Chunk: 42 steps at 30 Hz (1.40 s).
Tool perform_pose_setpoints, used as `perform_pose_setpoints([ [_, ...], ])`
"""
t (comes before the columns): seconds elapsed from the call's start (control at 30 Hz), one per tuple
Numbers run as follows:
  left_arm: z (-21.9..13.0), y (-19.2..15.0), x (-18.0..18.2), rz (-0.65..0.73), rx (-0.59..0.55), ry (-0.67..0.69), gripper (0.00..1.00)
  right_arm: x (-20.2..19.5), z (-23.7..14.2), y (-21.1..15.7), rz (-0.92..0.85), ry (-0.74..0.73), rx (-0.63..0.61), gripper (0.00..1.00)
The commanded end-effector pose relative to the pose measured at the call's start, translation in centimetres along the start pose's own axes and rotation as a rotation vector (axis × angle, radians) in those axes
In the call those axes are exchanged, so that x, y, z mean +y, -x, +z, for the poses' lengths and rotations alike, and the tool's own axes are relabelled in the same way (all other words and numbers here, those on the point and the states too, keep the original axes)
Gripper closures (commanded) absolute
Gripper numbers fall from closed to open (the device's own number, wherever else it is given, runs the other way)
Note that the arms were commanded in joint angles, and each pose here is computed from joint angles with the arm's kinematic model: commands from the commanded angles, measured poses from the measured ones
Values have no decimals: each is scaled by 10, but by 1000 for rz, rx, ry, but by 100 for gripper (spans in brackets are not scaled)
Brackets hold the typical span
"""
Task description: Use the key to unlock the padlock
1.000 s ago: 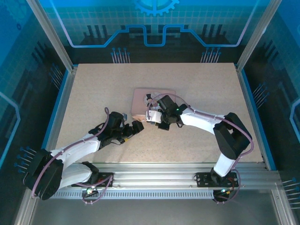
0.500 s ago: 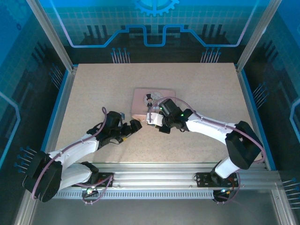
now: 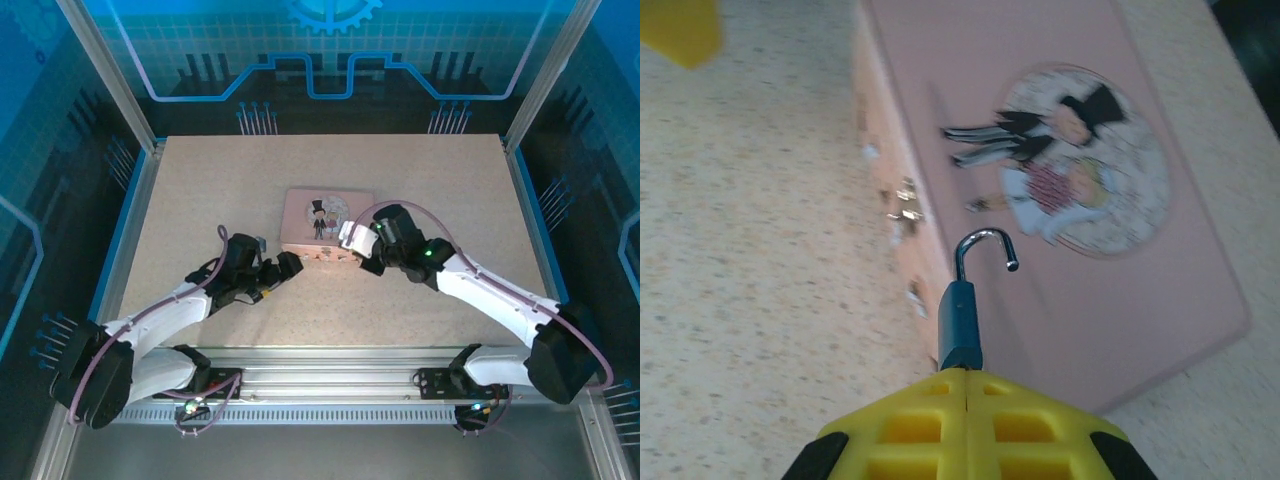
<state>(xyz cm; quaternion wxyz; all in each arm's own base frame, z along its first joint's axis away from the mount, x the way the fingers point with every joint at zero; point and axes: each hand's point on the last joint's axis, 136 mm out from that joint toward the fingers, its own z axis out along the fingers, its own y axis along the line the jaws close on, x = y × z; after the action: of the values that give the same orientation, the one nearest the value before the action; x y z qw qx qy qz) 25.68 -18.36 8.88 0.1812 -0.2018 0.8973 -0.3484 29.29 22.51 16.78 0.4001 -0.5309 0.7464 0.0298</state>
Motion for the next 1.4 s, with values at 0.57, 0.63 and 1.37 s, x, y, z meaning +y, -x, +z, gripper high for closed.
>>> perform_pose_setpoints([
  [0.57,-2,15,-15,36,-19,-13,1,-112,0,-123,494,-445,273,100],
  [0.63,-4,16,-15,34,-22,-13,1,-114,5,-133,521,-452,301,100],
  [1.37,-12,23,-11,16,-52,-16,1,-91,31,-190,622,-397,529,100],
])
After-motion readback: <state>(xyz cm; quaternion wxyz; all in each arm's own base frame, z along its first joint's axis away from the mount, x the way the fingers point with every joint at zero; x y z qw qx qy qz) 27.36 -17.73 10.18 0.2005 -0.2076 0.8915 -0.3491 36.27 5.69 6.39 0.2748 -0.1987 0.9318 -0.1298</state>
